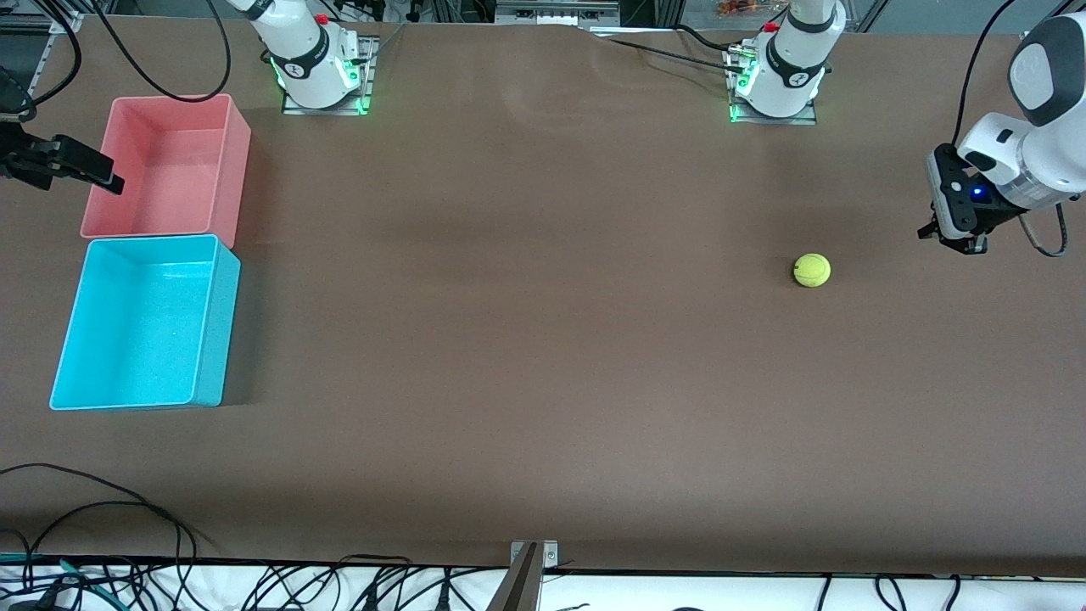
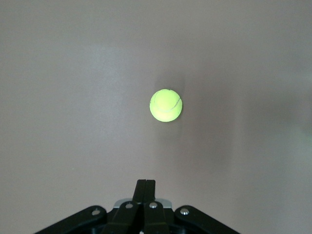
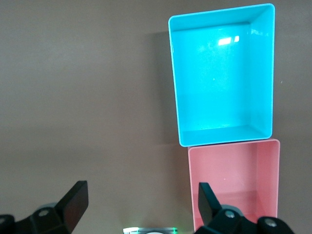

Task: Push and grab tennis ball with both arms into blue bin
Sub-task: 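Lower the left gripper beside the tennis ball, fingers closed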

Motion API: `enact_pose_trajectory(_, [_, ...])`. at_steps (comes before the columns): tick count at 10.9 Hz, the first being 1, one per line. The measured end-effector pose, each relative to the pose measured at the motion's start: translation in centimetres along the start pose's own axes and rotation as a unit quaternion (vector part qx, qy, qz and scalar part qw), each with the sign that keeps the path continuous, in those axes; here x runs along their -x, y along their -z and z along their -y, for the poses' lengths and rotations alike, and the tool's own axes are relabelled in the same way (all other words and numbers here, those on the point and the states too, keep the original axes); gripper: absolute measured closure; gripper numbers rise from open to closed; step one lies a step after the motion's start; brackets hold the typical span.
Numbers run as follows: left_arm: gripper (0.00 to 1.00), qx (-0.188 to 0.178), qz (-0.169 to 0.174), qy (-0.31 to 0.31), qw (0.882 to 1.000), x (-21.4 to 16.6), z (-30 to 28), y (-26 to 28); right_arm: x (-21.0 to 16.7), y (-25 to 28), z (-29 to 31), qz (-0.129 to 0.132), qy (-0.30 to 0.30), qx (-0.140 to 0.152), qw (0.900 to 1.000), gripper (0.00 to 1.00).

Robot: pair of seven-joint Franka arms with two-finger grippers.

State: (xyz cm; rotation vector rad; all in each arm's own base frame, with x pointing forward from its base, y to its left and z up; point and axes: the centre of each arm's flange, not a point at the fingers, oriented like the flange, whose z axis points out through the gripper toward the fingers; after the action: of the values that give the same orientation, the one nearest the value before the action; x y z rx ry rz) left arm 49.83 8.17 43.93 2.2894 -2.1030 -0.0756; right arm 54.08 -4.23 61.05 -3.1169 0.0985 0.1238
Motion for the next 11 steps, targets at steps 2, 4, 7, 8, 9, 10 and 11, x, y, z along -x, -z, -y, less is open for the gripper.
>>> enact_pose_trajectory(2, [0.99,-0.008,0.001,-0.007,1.0,-0.2,-1.3,-2.2,-0.1,0.1,0.0,-0.004,0.0,0.0,1.0,0.0])
enact_pose_trajectory(4, [0.99,-0.013,0.001,-0.006,1.0,-0.2,-2.4,-5.1,-0.1,0.1,0.2,-0.005,0.002,0.0,1.0,0.0])
enact_pose_trajectory(7, [0.99,-0.031,0.002,-0.001,1.0,0.4,-3.5,-8.4,-0.2,0.0,0.5,-0.004,0.004,0.0,1.0,0.0])
enact_pose_trajectory(8, [0.99,-0.036,0.002,-0.001,0.999,0.5,-4.0,-10.0,-0.2,-0.1,0.5,-0.003,0.004,0.0,1.0,0.0])
enact_pose_trajectory(9, [0.99,-0.033,0.001,0.002,0.999,0.7,-4.3,-11.5,-0.4,-0.4,0.5,0.0,0.004,0.0,1.0,0.0])
enact_pose_trajectory(10, [0.99,-0.032,0.0,0.004,0.999,1.0,-4.4,-12.7,-0.5,-0.5,0.5,0.001,0.005,0.0,1.0,0.0])
enact_pose_trajectory(11, [0.99,-0.032,0.0,0.005,0.999,1.1,-4.4,-14.1,-0.5,-0.6,0.7,0.001,0.006,0.0,1.0,0.0])
